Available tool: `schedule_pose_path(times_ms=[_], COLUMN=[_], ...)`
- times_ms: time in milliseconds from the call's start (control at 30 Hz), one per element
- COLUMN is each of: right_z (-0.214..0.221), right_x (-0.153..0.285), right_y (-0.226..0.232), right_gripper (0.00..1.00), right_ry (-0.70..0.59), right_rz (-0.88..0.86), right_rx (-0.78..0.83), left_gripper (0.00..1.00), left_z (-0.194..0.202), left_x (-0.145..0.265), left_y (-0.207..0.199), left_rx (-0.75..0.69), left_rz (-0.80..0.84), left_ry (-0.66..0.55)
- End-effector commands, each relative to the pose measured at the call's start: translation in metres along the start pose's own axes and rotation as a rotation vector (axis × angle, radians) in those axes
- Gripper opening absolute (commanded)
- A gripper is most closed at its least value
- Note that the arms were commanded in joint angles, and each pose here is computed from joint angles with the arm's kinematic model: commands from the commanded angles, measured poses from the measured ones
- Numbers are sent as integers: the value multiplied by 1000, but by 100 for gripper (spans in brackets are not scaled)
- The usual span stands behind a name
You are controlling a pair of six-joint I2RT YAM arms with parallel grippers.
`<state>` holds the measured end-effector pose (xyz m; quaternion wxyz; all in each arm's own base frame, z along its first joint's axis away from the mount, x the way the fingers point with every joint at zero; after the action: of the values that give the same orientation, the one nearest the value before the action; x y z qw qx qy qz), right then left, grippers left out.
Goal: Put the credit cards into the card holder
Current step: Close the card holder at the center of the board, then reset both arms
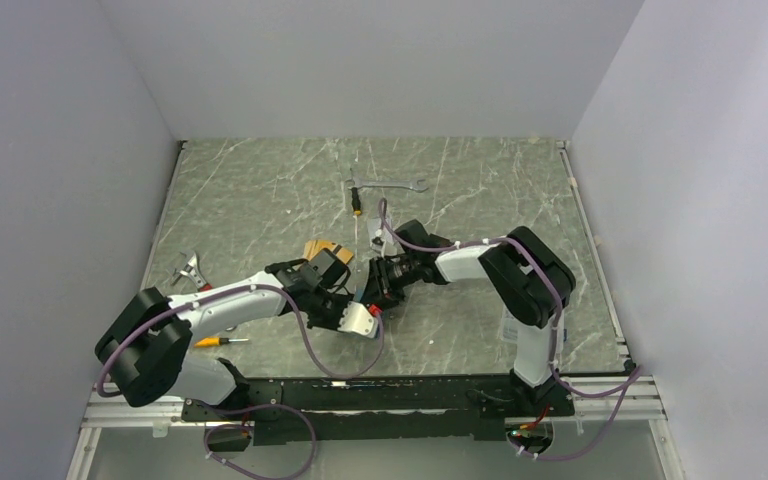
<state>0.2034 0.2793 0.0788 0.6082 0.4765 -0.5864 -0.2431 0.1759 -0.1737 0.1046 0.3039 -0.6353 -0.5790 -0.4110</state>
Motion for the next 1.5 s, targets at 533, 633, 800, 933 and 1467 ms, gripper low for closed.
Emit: schedule_pose_path(times_ms=[533,633,800,933,1467], right_z=[16,19,17,9,46], right_x=[43,55,72,100,279], right_y=[26,27,32,40,-32], right_gripper=[15,39,72,87,100], right_ry=[-64,-102,-154,-288,-1520], right_rz=[314,345,399,508,1559], right_rx=[-62,-48,8,80,39], left_gripper=[20,23,34,99,99], left_z=[-35,-36,-25,-10,134], left_x=[6,22,53,88,144], left_y=[-9,1,25,43,97], left_rx=[-91,-11,155,279,1078], left_rz=[1,-15,-80,-176,-838], left_ry=[-102,-139,-183,-239,-474])
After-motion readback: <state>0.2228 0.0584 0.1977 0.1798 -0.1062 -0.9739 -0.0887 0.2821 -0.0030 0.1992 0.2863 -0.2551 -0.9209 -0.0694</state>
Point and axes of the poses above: each gripper's point midway between its finger pads, its own x axis back along the fingers, its own y axis along the line the jaws close on, z = x × y, the point moved 8 cm from there along x, back along the fingers, and after that the axes turned 9 degrees about x, right-handed, at the moved point
